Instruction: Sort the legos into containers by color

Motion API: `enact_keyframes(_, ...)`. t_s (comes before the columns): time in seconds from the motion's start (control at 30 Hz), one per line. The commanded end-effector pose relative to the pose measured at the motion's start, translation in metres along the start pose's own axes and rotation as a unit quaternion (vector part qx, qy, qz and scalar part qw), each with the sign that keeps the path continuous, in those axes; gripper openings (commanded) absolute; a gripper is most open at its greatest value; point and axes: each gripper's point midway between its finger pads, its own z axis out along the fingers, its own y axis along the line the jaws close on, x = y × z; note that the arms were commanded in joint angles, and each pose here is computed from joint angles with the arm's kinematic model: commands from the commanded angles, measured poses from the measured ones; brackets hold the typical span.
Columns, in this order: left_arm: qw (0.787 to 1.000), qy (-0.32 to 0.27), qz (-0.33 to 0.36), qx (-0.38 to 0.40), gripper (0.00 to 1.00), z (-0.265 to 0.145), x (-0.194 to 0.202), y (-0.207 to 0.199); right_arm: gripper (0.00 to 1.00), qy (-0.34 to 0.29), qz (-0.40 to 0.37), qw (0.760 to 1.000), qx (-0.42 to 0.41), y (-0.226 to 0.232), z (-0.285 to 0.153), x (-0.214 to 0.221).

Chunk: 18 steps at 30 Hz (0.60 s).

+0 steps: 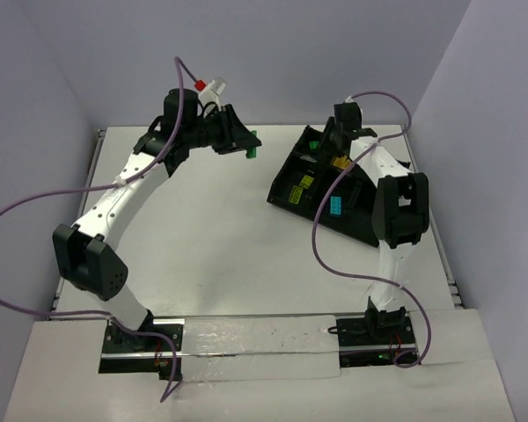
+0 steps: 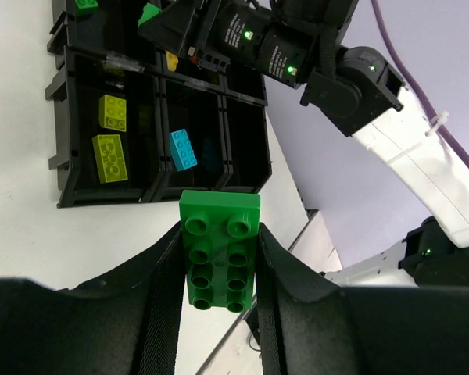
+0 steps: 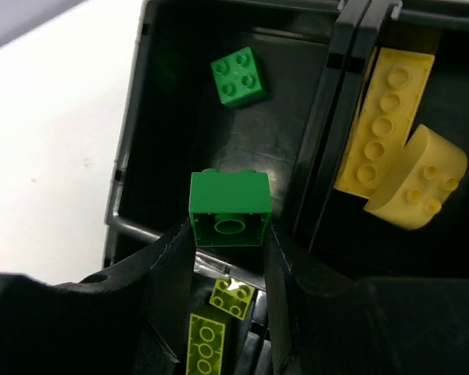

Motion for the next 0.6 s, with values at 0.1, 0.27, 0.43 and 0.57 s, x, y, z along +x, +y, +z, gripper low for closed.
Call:
enact_keyframes(0.1, 1.000, 0.021, 0.003, -0.016, 0.00, 0.031, -0.017, 0.004, 0.64, -0.022, -0.013, 0.999, -0.020, 0.023, 0.008, -0.032)
enact_keyframes(0.27, 0.999, 0.038, -0.007, -0.003, 0.00, 0.056, -0.021, 0.006, 0.79, -0.033, -0.022, 0.999, -0.034, 0.032, -0.003, -0.044)
enact_keyframes(0.43, 0.999, 0.041, -0.006, 0.013, 0.00, 0.081, -0.030, 0.004, 0.79, -0.048, -0.031, 0.998, -0.040, 0.035, -0.034, -0.056)
enact_keyframes(0.57, 0.999, 0.027, -0.016, 0.036, 0.00, 0.115, -0.036, 0.013, 0.79, -0.055, -0.021, 0.998, -0.027, 0.021, -0.066, -0.047)
